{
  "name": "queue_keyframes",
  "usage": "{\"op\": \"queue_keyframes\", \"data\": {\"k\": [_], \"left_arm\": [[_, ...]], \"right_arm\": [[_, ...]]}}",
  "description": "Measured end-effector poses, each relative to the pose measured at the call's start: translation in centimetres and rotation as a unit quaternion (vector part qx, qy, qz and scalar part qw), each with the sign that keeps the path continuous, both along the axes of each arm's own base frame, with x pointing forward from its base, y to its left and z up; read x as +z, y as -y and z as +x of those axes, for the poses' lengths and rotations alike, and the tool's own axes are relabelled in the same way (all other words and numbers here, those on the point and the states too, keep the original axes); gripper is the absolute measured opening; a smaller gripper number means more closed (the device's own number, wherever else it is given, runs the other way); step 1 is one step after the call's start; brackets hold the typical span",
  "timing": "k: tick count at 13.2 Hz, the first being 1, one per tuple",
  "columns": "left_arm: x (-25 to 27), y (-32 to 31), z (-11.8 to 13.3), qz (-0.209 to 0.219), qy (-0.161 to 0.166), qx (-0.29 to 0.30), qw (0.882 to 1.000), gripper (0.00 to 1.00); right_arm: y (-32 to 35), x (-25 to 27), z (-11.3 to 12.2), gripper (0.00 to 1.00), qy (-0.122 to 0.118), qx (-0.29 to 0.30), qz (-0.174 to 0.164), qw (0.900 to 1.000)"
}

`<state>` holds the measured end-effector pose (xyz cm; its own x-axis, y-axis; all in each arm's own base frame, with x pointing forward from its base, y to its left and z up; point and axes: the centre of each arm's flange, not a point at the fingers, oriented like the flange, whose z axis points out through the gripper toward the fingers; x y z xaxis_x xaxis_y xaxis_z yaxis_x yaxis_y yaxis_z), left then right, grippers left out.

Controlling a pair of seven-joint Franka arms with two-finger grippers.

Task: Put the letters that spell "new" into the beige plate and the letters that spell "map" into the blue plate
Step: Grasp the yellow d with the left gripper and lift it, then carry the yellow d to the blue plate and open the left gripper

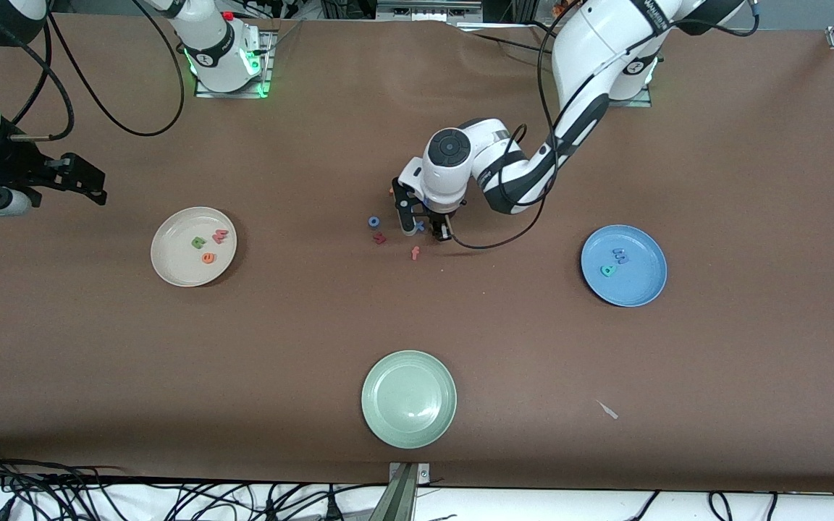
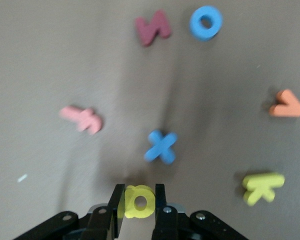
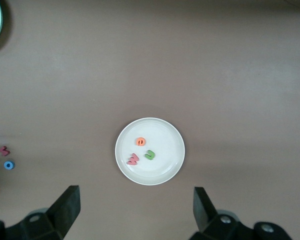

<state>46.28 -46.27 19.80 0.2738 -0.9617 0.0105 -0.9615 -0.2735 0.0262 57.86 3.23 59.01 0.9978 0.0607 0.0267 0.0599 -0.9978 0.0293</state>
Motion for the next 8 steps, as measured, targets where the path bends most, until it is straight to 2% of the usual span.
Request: {"op": "queue_keyframes", "data": {"k": [4,6,8], "left_arm": [[5.9,-6.0,3.9,0.076,-0.003,0.028,0.997,0.28],[7.6,-11.2,6.8,0.104,-0.017,0.033,0.994,0.28],[8.2,-17.9,10.2,0.116,-0.035,0.036,0.992,0.28]], "right_arm": [[1.0,0.0,0.0,1.00,-0.001,-0.009,0.005,1.000],[1.3,-0.1,0.0,1.00,-0.001,-0.012,0.005,1.000],[1.3,-0.3,0.0,1.00,-0.004,-0.011,0.005,1.000]]}}
